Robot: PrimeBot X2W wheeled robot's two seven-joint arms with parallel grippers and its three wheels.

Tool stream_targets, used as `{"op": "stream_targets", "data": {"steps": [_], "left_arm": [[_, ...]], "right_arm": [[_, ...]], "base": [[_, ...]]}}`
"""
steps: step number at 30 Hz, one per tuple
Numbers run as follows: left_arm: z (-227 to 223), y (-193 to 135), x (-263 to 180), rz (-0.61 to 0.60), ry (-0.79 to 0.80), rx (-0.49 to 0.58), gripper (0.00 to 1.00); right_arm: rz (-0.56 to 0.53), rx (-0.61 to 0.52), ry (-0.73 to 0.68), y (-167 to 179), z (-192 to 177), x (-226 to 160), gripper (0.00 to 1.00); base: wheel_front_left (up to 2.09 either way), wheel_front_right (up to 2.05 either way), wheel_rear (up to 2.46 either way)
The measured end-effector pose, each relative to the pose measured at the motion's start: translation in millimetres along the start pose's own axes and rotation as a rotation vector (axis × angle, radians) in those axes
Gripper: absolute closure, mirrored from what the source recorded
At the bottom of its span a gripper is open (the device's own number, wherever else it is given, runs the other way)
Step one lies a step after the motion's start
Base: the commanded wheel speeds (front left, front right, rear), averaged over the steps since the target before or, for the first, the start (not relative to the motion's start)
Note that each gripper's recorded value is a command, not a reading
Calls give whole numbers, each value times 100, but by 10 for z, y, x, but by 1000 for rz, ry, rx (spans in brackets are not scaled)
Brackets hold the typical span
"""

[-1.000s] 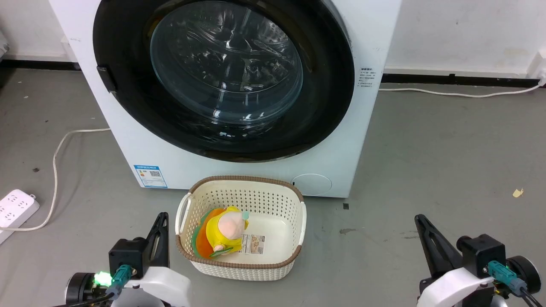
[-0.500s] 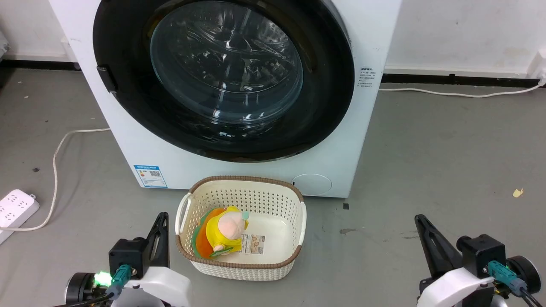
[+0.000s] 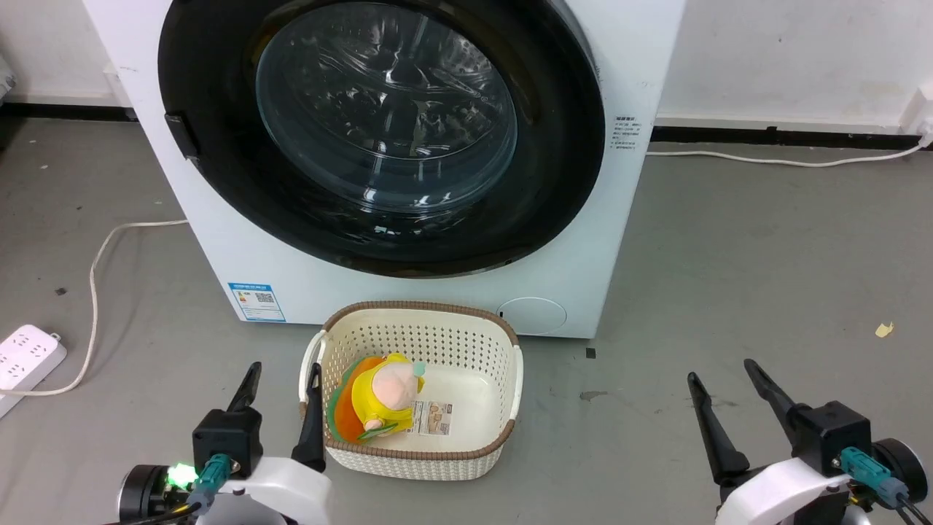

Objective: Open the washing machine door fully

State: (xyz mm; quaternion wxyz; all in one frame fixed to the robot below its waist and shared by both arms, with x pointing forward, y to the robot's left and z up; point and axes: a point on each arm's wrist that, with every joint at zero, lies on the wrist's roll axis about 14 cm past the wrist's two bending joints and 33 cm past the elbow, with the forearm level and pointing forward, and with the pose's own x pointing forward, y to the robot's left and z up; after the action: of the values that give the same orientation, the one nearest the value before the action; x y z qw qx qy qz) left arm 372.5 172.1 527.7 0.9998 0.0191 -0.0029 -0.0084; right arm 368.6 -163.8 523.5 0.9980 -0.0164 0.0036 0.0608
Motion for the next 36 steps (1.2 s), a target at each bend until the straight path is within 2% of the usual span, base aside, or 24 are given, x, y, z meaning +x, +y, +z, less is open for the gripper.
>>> {"op": "stream_targets", "data": {"steps": [18, 33, 34, 35, 36], "left_arm": [[-39, -93, 51, -17, -14, -2, 0], [-111, -158, 266, -34, -14, -4, 0], [-117, -155, 280, -32, -15, -4, 0], [-128, -154, 290, -31, -14, -4, 0], [-139, -155, 303, -32, -12, -3, 0]], "right_arm": [[-12, 49, -24, -45, -19, 69, 0], [12, 93, -107, -109, 210, 551, 0], [14, 100, -109, -110, 220, 591, 34], [16, 107, -110, -114, 232, 634, 81], [17, 117, -112, -122, 243, 675, 100]], "base": [[0, 0, 0], [0, 0, 0], [0, 0, 0], [0, 0, 0], [0, 0, 0]]}}
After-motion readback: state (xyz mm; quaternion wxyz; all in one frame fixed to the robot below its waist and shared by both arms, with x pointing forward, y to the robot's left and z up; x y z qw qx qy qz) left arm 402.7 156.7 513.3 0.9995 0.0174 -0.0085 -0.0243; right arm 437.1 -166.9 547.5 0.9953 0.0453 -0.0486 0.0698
